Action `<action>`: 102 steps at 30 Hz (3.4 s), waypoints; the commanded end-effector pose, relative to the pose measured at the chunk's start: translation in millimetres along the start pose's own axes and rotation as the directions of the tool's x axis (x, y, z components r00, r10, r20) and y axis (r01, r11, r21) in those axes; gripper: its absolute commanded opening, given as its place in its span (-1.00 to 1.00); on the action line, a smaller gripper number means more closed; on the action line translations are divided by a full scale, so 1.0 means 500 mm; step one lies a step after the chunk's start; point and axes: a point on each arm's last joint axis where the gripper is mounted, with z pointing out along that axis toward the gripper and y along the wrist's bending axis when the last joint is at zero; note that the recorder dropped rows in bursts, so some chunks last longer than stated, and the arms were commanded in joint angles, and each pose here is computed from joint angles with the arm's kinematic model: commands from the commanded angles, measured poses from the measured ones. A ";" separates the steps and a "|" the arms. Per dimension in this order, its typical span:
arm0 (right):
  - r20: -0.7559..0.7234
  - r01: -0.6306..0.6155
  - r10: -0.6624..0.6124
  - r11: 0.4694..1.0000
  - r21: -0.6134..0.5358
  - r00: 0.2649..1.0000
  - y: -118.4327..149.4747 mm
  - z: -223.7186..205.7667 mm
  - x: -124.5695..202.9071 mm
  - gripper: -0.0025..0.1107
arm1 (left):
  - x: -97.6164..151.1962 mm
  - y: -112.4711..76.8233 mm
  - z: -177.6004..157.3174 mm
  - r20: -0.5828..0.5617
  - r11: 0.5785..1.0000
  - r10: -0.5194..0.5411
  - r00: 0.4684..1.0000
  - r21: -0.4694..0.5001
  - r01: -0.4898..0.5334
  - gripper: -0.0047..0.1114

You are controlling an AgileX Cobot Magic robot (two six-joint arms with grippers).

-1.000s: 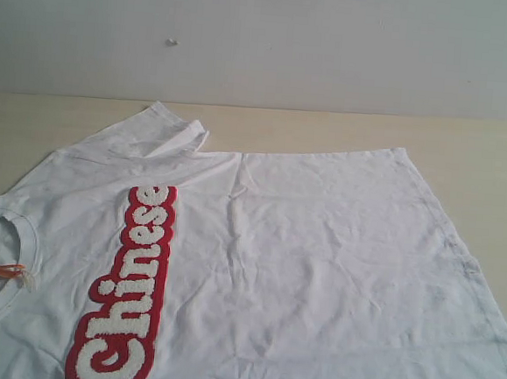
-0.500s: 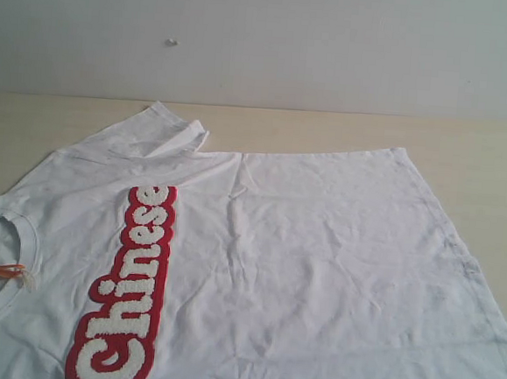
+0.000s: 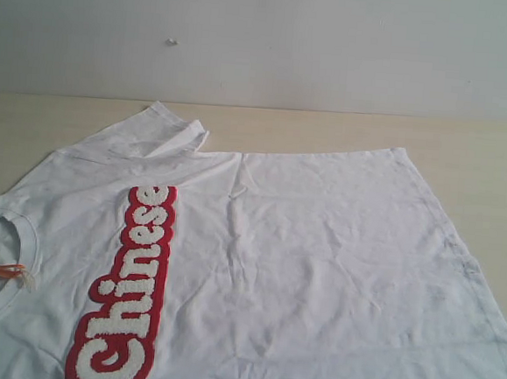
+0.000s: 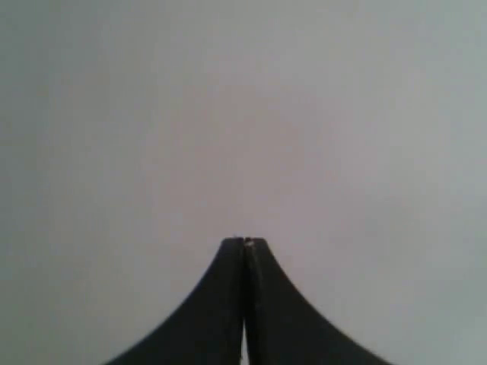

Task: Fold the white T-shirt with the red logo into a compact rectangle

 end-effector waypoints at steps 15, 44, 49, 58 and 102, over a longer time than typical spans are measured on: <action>-0.907 0.287 -0.174 0.956 -0.062 0.384 -0.085 0.230 0.367 -0.96 | 0.414 0.093 0.194 -0.868 0.938 0.269 0.417 0.138 -0.318 -0.92; -0.872 0.150 -0.484 0.859 -0.489 -0.073 -0.098 0.286 0.526 -0.40 | 0.574 0.094 0.154 -0.276 0.295 0.952 -0.130 0.942 0.161 0.89; -0.872 0.158 -0.486 0.858 -0.489 -0.060 -0.098 0.289 0.526 -0.40 | 0.576 0.102 0.169 -0.250 0.262 0.958 -0.143 0.962 0.074 0.89; -0.874 0.146 -0.481 0.862 -0.486 -0.072 -0.097 0.286 0.526 -0.40 | 0.584 0.080 0.156 -0.228 0.233 0.972 -0.049 0.958 0.166 0.89; -0.628 0.027 -0.779 0.627 -0.778 -0.011 -0.074 0.286 0.537 0.05 | 0.625 0.144 0.141 -0.154 0.185 0.980 -0.124 0.933 0.309 0.89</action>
